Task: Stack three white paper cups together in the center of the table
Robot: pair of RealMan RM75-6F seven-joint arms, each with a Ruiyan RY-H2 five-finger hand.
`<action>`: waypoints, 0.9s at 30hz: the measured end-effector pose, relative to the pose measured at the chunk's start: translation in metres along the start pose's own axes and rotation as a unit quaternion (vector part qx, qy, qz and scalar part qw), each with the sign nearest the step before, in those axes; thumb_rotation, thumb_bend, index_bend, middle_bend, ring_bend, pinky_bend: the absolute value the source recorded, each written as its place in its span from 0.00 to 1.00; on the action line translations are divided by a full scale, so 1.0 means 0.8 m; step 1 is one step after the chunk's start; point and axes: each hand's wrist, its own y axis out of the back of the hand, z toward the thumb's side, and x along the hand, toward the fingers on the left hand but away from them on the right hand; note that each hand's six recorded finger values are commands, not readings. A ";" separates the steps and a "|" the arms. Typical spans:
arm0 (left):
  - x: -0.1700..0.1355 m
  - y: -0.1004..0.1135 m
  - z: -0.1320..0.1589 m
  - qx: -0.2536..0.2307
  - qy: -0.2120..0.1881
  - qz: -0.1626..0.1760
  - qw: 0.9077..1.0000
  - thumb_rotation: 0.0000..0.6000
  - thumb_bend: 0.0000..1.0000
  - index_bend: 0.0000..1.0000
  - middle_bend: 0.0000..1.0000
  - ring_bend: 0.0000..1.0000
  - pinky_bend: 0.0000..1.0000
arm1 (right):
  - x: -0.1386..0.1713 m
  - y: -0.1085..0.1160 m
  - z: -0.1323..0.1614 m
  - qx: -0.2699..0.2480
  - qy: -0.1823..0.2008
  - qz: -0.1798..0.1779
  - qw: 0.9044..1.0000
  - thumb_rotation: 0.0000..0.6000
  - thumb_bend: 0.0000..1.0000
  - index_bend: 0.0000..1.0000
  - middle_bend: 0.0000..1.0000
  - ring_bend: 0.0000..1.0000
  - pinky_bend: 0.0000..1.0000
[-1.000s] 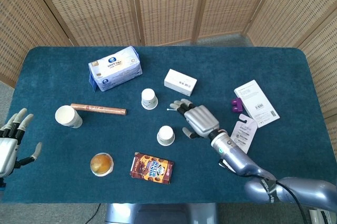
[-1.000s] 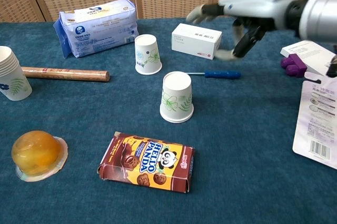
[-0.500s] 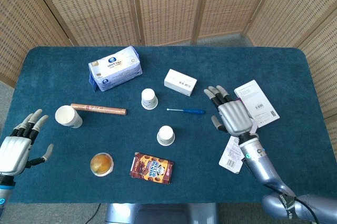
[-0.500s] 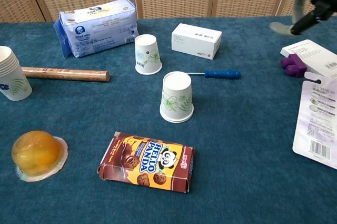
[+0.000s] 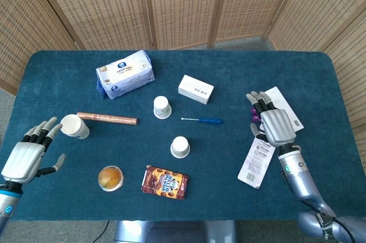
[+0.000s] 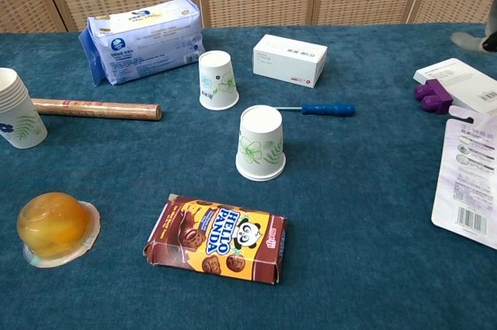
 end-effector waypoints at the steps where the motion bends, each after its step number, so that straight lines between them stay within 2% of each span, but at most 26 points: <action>1: 0.005 0.000 0.004 0.003 -0.005 -0.002 1.000 0.55 0.47 0.00 0.00 0.00 0.13 | 0.000 0.000 -0.003 0.000 -0.002 0.000 1.000 1.00 0.47 0.00 0.09 0.05 0.53; 11: 0.060 -0.005 0.055 0.027 -0.065 -0.014 0.997 0.84 0.47 0.00 0.00 0.00 0.13 | 0.003 0.010 -0.030 -0.007 -0.020 -0.022 1.000 1.00 0.47 0.00 0.09 0.04 0.53; 27: 0.139 -0.030 0.131 0.034 -0.126 -0.014 0.991 0.99 0.47 0.00 0.00 0.00 0.14 | 0.017 0.031 -0.054 -0.014 -0.034 -0.047 0.998 1.00 0.47 0.00 0.09 0.03 0.52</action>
